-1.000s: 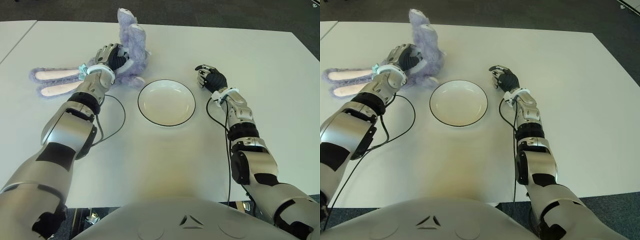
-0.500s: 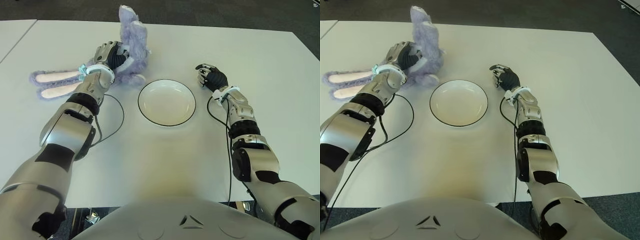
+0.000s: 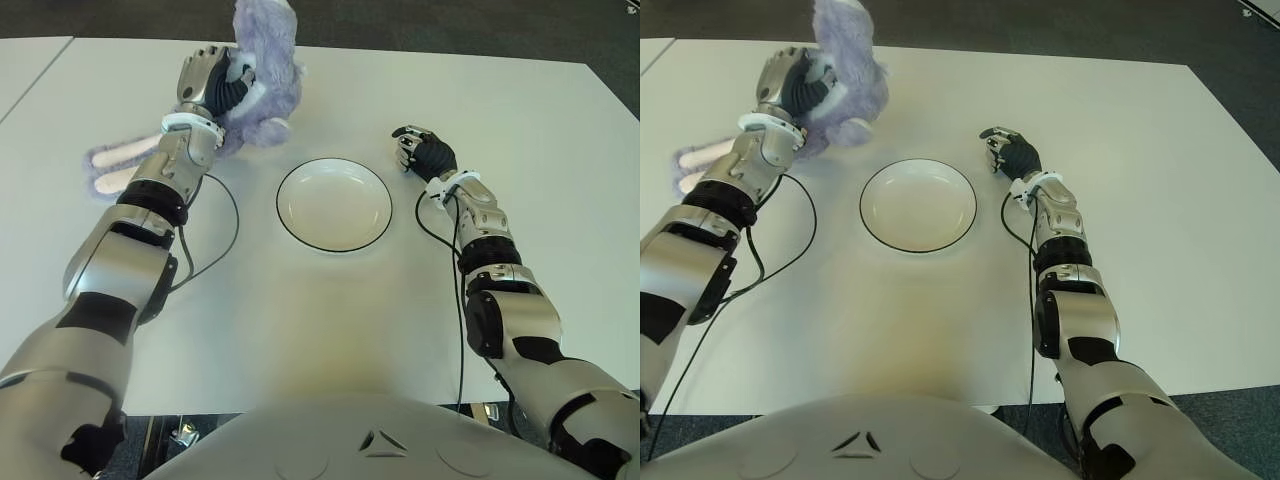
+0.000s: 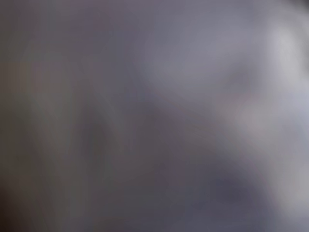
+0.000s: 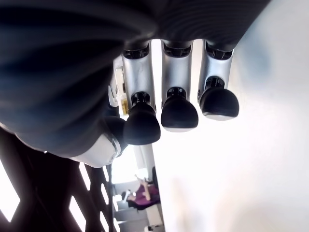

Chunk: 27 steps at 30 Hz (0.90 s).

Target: Put the doll into the plate.

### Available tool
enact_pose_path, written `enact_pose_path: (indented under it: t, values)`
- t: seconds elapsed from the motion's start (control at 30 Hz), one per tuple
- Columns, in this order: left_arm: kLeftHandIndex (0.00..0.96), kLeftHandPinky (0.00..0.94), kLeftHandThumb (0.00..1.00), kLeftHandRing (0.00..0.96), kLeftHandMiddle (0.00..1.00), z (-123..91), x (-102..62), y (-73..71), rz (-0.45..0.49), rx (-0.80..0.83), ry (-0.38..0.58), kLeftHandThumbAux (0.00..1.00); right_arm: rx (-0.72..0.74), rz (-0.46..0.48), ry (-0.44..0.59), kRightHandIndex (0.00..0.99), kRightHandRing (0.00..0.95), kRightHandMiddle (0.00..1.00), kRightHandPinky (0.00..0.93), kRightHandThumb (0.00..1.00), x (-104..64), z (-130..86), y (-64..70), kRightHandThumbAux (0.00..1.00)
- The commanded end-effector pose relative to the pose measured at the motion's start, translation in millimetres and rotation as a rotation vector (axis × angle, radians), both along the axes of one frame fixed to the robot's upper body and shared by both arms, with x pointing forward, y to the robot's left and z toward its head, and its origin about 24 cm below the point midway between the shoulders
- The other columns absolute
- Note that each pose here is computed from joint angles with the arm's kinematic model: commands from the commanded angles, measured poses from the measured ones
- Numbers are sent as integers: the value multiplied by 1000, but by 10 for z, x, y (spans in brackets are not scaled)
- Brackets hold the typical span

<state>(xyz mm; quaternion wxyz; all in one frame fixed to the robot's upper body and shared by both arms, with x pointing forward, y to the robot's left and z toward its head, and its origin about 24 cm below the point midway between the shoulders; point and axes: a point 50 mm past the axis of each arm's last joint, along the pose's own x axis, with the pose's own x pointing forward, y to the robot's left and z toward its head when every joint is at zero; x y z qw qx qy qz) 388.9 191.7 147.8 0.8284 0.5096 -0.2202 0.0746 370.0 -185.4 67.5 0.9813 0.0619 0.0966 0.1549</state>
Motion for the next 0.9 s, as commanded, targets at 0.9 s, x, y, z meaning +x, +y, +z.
enact_pose_path:
  t: [0.9]
  values:
    - [960,789,1000,908,939,354,-168,-63,-130,118,-255,658,-25,-8,193,438,813,825,805,690,-198,-475,-33,727]
